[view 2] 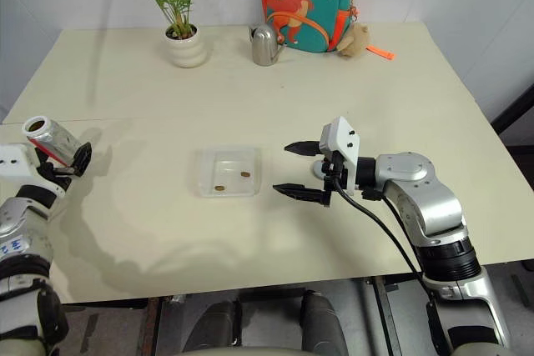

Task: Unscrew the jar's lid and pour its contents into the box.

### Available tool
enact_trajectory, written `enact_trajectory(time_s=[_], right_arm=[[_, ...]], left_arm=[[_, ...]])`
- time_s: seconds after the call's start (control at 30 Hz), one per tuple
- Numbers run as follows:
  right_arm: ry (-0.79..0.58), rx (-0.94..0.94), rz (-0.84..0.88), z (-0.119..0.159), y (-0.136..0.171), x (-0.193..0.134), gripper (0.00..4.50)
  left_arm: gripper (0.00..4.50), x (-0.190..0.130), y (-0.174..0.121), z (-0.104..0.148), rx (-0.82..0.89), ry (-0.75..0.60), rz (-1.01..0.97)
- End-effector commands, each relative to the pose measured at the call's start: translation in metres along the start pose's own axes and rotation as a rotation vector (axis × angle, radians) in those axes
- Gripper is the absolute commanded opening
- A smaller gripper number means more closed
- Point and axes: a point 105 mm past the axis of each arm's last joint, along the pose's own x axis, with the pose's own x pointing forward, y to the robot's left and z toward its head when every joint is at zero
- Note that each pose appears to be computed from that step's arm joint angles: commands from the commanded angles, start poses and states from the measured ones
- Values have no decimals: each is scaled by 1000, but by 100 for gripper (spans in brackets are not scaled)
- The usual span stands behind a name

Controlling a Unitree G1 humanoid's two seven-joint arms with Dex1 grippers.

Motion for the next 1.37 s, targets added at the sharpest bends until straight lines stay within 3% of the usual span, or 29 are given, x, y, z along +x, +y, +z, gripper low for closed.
enact_trajectory(time_s=[0.03, 0.17, 0.37, 0.63, 0.77, 0.9, 1.37], right_arm=[[-29, -48, 11, 14, 4, -6, 450], [-31, -55, 12, 15, 4, -9, 450], [-9, -53, 19, 11, 3, -18, 450], [35, -55, 13, 6, 1, -40, 450], [51, -64, -2, 5, -5, -49, 450], [57, -87, -14, 7, -11, -54, 450], [26, -116, -36, 15, -19, -52, 450]], left_arm=[[448, -16, 2, 18, 85, -27, -70], [448, -41, 7, 13, 191, 47, -113], [448, -62, -3, 23, 320, 86, -253], [448, -60, -93, 62, 417, -31, -709], [448, -64, -127, 63, 466, -45, -901], [448, -69, -142, 59, 459, -37, -1003], [448, -60, -144, 77, 437, -85, -957]])
